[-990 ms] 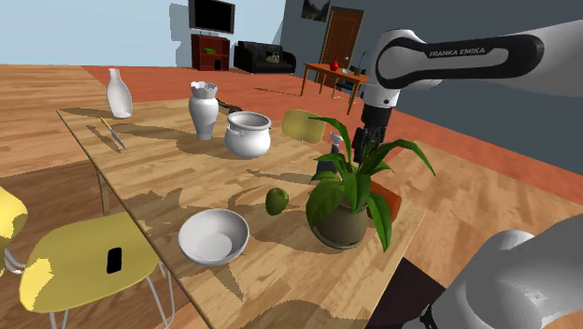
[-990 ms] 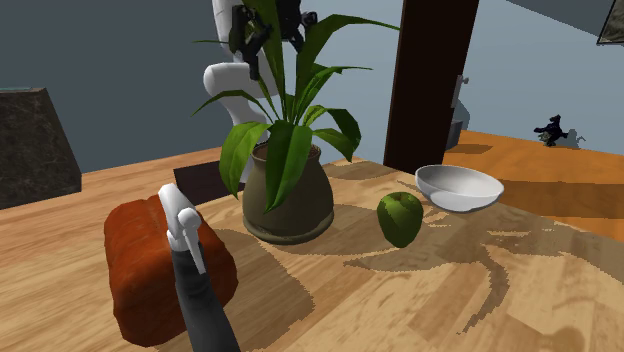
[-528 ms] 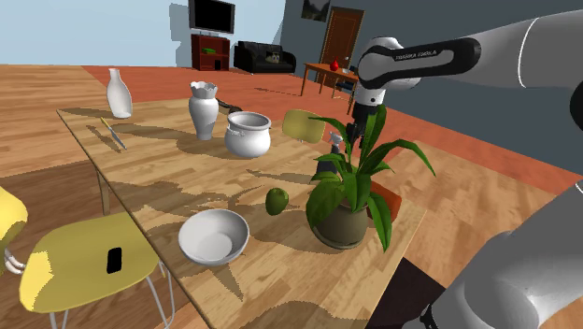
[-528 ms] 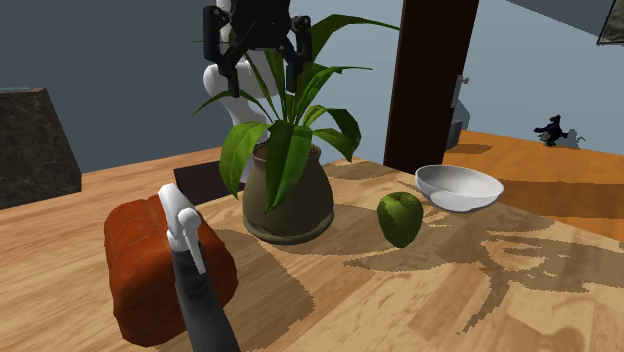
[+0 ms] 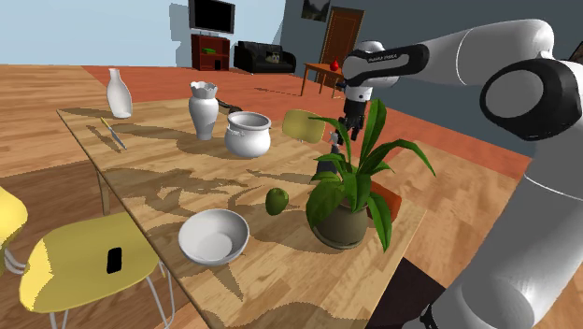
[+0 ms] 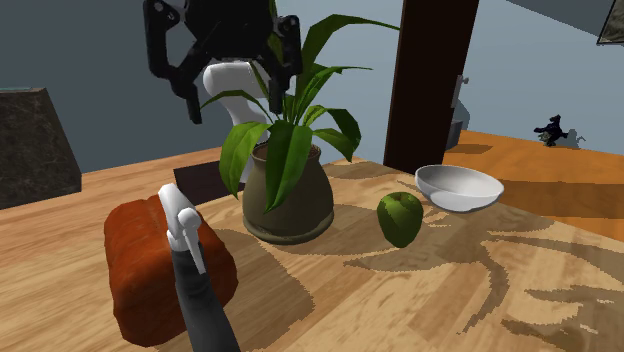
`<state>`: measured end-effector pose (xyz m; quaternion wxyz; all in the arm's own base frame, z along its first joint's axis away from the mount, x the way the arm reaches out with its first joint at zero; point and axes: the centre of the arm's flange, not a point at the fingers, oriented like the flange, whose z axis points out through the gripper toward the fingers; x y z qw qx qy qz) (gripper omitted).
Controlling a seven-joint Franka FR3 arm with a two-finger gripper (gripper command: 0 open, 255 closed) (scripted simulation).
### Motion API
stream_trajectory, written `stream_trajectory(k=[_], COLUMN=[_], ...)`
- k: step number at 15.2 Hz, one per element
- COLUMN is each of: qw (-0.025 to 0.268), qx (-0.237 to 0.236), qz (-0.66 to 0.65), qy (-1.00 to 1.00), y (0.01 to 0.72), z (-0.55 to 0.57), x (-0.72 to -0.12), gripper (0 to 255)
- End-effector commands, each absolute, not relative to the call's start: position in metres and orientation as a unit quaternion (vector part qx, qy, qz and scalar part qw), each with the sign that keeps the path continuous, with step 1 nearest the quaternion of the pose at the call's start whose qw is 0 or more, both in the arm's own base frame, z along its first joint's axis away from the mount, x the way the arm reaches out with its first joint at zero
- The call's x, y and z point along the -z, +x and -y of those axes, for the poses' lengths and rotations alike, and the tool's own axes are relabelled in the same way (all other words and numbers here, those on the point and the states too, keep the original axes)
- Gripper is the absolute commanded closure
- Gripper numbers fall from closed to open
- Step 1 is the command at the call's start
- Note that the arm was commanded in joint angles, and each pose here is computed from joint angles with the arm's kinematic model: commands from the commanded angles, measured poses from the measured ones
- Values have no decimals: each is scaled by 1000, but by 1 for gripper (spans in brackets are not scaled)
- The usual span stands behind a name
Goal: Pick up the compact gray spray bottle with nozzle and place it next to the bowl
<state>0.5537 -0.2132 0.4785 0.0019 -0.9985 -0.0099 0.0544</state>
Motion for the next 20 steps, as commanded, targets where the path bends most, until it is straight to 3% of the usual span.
stream_trajectory(k=[1, 9, 20], qw=[-1, -9, -9], qx=[-52, -45, -45], qz=[10, 9, 9], qy=[-999, -999, -999], y=[574, 648, 644], z=[231, 296, 297], x=[-473, -461, -421], gripper=[0, 0, 0])
